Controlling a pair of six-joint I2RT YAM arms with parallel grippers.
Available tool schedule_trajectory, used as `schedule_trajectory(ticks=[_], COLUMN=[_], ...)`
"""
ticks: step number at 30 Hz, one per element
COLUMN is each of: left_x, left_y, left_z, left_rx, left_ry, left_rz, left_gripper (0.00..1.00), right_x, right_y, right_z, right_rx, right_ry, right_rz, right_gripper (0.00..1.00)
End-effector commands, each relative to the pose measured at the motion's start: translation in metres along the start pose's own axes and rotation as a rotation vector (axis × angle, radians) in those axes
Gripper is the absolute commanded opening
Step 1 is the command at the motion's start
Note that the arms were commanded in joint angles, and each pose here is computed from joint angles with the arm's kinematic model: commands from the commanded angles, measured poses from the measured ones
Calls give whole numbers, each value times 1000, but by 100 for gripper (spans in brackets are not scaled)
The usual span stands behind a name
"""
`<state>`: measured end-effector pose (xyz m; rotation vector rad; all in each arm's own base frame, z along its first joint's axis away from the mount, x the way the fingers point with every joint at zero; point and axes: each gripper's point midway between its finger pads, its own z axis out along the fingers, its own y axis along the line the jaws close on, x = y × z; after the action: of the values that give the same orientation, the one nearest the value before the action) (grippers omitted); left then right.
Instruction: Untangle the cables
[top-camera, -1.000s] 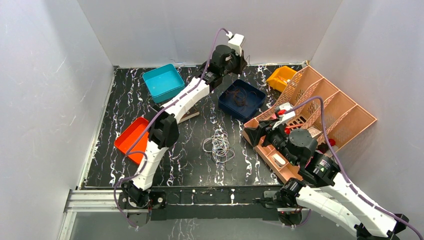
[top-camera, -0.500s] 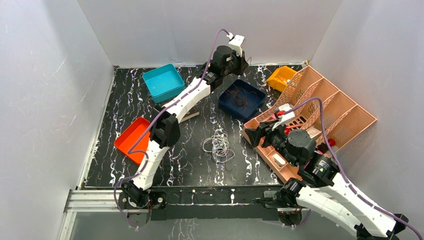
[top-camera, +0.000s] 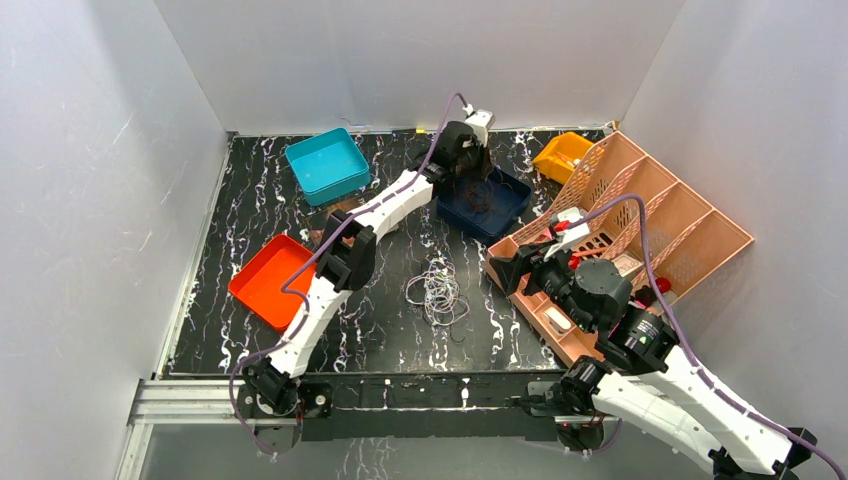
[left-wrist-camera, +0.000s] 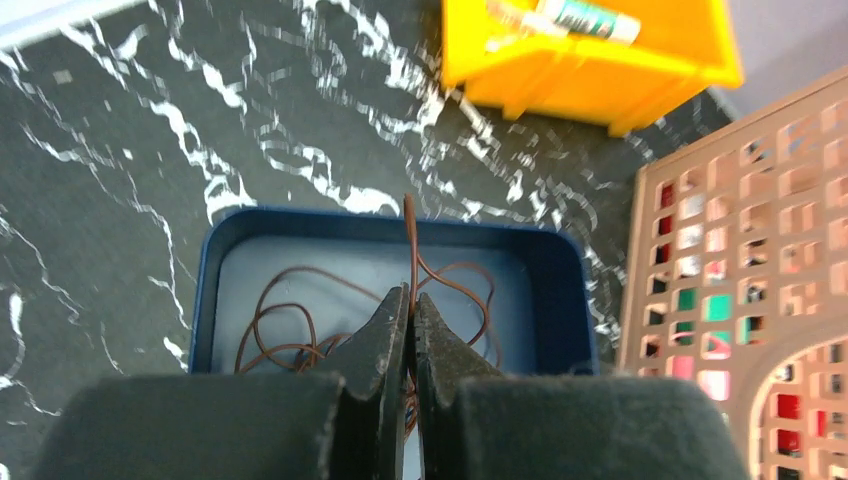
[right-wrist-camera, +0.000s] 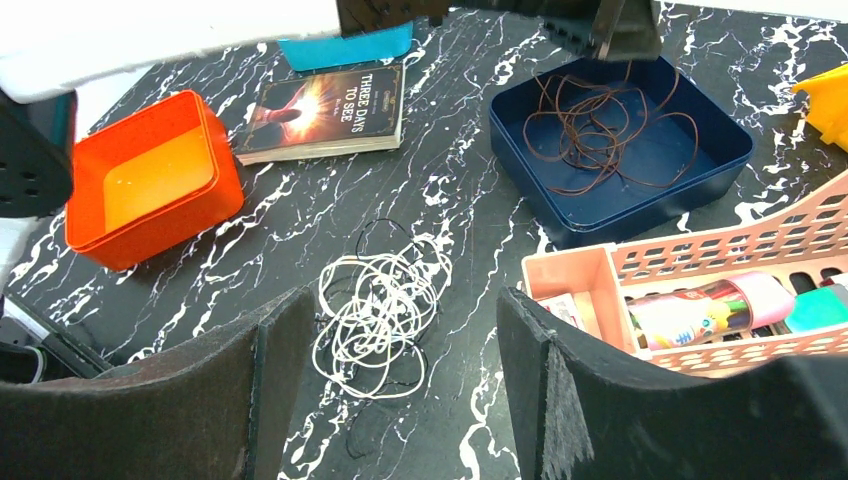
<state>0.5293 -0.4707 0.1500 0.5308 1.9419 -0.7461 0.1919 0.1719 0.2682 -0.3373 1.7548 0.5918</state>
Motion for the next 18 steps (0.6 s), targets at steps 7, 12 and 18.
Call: schedule_trajectory(ticks=[7,12,18], left_x=[11,-14,-83], left_y=[6,-1,-4], left_z=[-2,-21,-100], left_rx=[-4,-4,-99], left_ry=[49,19,-89], left_rz=[13,37,70], left_gripper=[6,39,59], right_x=[-6,-8,-23], right_y=[7,9,8], right_z=[2,3,6], right_rx=[-26,-30,-12], right_ry=[-22,-27,-68], right_rz=[31,38,36], right_gripper=[75,75,75])
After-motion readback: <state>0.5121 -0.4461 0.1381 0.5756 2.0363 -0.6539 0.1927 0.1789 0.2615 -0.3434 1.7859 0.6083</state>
